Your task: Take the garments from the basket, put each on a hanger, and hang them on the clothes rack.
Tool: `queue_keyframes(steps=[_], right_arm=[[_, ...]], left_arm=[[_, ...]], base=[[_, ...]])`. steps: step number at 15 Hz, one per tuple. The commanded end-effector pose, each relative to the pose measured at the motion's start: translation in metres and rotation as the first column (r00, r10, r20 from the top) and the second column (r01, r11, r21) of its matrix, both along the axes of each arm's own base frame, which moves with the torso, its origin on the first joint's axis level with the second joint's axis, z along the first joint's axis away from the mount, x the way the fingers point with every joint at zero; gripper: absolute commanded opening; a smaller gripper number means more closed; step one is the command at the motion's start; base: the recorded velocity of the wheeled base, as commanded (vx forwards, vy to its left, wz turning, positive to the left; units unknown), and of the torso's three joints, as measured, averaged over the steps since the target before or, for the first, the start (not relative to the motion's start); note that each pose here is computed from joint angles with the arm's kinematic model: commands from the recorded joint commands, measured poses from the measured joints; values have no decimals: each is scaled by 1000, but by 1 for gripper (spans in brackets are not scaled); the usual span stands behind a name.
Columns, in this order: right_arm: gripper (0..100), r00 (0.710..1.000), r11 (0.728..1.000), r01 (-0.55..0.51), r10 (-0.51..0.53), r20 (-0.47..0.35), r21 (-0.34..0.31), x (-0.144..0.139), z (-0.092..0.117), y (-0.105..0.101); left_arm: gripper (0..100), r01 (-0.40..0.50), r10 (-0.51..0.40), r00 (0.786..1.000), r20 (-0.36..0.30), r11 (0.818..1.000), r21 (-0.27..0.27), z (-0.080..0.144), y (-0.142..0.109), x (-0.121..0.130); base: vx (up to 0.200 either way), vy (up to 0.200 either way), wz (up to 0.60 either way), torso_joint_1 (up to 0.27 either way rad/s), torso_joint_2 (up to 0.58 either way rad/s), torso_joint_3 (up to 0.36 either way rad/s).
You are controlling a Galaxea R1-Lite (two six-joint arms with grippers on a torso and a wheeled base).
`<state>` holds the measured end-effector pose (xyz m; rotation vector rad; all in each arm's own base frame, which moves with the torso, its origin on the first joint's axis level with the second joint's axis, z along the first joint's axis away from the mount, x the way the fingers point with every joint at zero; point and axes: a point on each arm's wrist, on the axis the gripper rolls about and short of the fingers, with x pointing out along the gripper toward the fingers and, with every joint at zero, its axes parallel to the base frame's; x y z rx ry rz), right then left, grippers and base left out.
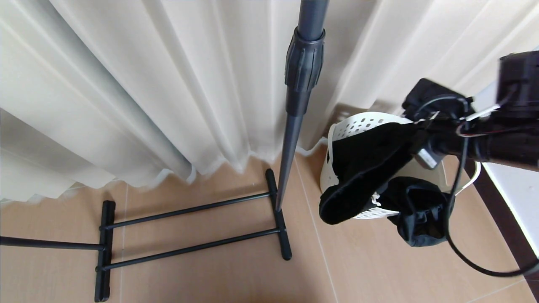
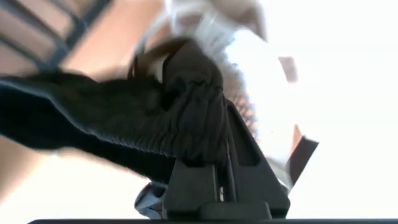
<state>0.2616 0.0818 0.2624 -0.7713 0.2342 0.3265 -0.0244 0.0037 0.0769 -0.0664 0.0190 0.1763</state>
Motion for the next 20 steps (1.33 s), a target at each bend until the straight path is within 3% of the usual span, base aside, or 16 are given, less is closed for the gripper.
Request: queue_keyframes(steps=[1, 3, 4, 6, 20], right_arm=[[0, 976, 986, -97, 67, 207, 139, -122, 36, -25], [0, 976, 973, -110, 66, 209, 205, -142, 30, -31], [0, 983, 944, -147, 106, 150, 297, -153, 12, -34], [0, 980, 921, -185, 150, 127, 343, -155, 8, -34], [0, 984, 922, -178, 157, 88, 343, -148, 2, -31]], left_arm=[[100, -1, 1, 1000, 1, 1000, 0, 0, 0, 0], [100, 1, -1, 1000, 1, 1000, 0, 0, 0, 0], [100, 7, -7, 1000, 3, 1000, -3, 0, 0, 0], [100, 28, -28, 1000, 6, 1000, -14, 1, -1, 0], [100, 31, -31, 1000, 6, 999, -21, 1, -1, 0]], base=[[0, 0, 0, 0, 0, 0], [0, 0, 0, 0, 0, 0], [0, 0, 0, 0, 0, 0], [0, 0, 0, 0, 0, 0], [0, 0, 0, 1, 2, 157]])
